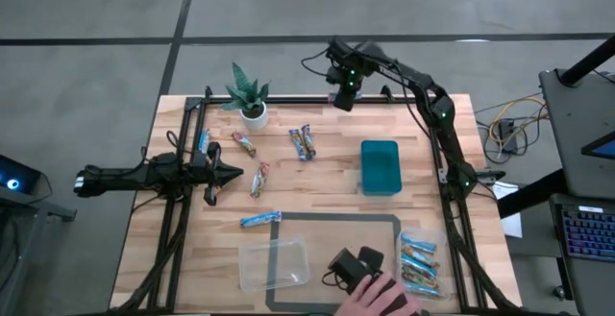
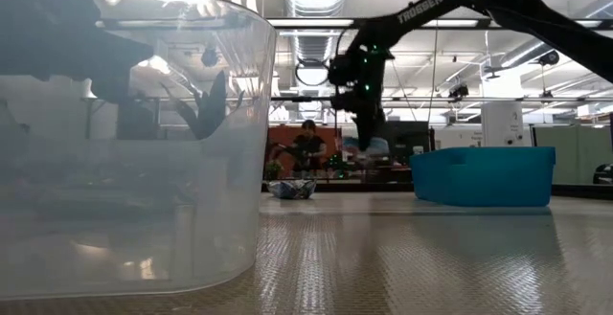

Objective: Pick and place Granola Bars by type
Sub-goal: Put the red granola bar into the left transparent bin

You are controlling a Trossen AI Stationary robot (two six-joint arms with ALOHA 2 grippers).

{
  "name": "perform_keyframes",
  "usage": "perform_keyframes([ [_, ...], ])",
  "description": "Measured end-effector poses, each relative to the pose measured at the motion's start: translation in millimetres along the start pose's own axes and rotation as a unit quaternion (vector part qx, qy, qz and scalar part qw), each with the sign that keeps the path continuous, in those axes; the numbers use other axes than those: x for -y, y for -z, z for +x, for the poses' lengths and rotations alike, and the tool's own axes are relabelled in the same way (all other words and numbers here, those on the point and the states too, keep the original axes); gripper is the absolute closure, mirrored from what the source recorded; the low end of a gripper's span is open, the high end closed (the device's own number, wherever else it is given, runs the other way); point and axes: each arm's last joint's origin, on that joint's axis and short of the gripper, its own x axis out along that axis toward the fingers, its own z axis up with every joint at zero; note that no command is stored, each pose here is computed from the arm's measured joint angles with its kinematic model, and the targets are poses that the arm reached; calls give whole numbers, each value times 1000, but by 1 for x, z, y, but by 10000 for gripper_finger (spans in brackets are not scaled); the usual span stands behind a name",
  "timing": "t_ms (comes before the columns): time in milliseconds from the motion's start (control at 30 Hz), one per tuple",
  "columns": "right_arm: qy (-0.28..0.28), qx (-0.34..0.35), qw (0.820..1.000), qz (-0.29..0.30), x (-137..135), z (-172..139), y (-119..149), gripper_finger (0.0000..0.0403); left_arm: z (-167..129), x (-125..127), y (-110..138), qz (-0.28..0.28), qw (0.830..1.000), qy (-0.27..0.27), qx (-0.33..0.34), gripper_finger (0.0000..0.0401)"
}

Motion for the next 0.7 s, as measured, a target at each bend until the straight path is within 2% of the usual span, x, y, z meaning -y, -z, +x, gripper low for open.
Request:
perform_keyframes([
  [267, 1, 18, 1000, -24, -21, -55, -10, 392, 0, 0, 0, 0, 1000, 0, 0, 401],
  [500, -16, 5, 1000, -24, -51, -82, -3, 392, 0, 0, 0, 0, 1000, 0, 0, 401],
  [700, -23, 6, 1000, 1, -81, -97, -2, 392, 0, 0, 0, 0, 1000, 0, 0, 401],
])
